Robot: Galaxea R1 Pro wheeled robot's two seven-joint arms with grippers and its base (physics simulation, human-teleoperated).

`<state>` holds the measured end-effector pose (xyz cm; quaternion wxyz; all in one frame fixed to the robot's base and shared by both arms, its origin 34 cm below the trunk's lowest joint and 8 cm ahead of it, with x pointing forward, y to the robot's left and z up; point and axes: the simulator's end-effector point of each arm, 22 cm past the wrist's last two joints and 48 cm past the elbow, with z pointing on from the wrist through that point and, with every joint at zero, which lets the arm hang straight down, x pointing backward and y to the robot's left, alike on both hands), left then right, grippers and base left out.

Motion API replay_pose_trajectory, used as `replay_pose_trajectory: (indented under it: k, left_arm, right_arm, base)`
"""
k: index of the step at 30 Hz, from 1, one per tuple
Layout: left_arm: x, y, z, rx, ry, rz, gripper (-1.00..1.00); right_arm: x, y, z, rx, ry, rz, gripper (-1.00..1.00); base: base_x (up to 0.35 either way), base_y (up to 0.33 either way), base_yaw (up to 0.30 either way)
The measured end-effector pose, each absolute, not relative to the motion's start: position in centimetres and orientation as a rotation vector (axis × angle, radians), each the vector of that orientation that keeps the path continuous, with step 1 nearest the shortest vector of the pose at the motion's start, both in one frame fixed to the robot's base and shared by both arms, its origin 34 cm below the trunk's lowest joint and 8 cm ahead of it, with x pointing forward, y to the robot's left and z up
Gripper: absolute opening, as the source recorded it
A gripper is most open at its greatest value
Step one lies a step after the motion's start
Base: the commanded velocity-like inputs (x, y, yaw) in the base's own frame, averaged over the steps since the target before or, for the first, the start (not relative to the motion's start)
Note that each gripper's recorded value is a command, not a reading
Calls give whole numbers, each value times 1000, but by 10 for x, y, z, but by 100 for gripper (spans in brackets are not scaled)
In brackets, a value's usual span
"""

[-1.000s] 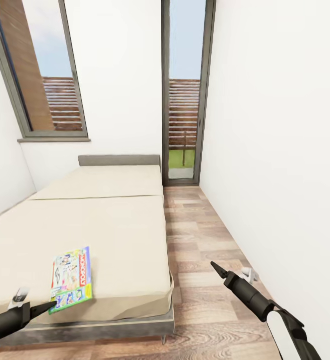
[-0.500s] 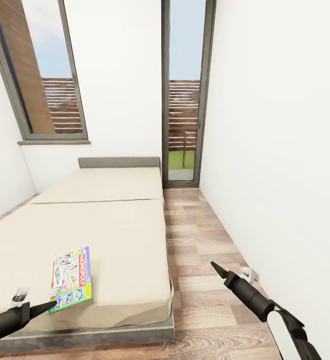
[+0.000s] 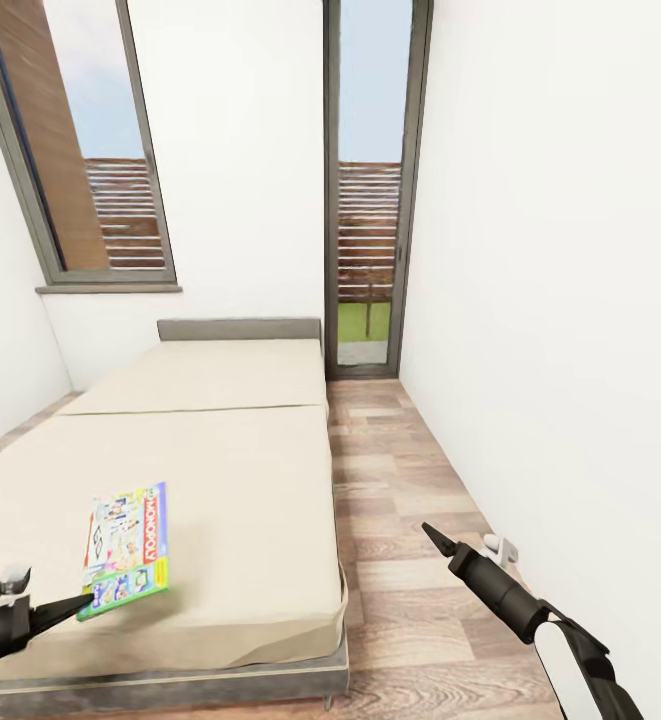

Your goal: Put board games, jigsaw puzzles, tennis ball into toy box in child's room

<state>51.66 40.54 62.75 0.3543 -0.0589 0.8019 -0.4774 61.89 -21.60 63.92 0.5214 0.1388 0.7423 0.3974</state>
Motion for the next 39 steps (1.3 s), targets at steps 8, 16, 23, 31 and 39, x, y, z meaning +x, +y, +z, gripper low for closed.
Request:
replay_pose_trajectory:
  k: [8, 16, 23, 31, 39]
  left_arm:
    - [515, 457, 660, -173, 2127, -1121, -100]
    - [513, 497, 698, -201, 2175, -1032, -100]
    - [528, 477, 743, -171, 2163, -1043, -100]
    - [534, 431, 749, -75, 2210, -1111, -100]
    - [538, 425, 772, -59, 2184, -1146, -100]
  right_arm:
    - [621, -216, 648, 332, 1779, 952, 100]
    - [624, -217, 665, 331, 1779, 951, 100]
    - [629, -216, 682, 330, 1780, 954, 100]
    - [637, -206, 704, 312, 1810, 995, 100]
    - [640, -199, 721, 299, 1839, 1021, 100]
  base:
    - [0, 0, 0]
    - [0, 0, 0]
    - [0, 0, 0]
    - [0, 0, 0]
    - [0, 0, 0]
